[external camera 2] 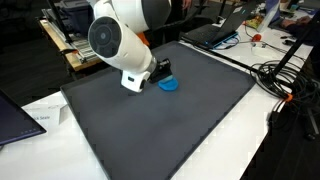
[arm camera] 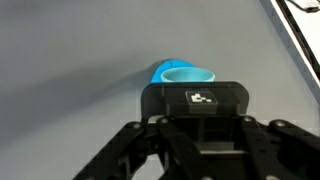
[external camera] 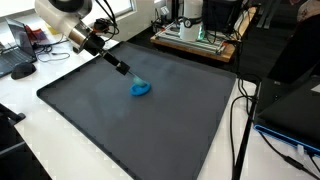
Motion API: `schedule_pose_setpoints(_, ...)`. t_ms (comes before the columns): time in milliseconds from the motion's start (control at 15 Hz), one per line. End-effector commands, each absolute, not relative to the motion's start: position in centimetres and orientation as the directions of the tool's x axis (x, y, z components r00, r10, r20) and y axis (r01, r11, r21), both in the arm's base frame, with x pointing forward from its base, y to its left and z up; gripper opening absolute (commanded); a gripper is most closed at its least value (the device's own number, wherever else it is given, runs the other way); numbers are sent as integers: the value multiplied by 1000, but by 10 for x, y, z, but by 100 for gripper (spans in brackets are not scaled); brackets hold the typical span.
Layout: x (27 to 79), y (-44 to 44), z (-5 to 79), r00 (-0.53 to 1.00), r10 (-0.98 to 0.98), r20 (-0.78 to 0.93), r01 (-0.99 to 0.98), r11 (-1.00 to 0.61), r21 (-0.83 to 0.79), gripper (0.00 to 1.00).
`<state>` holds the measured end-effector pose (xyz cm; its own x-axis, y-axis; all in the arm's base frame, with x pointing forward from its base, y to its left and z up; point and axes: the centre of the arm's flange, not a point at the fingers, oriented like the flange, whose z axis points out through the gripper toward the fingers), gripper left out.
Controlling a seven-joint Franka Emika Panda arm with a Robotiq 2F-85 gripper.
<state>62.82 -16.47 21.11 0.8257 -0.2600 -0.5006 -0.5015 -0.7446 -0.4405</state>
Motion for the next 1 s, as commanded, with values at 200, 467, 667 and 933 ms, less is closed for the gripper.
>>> schedule_pose_setpoints(200, 619, -209, 175, 844, -321, -430, -487, -793, -366, 22)
schedule_pose_setpoints(467, 615, -218, 172, 844, -334, -418, -495, -785, -372, 22)
schedule_pose_setpoints(667, 613, -223, 171, 844, -338, -417, -499, -780, -377, 22)
schedule_pose_setpoints(933, 608, -219, 182, 851, -295, -434, -479, -773, -415, 22)
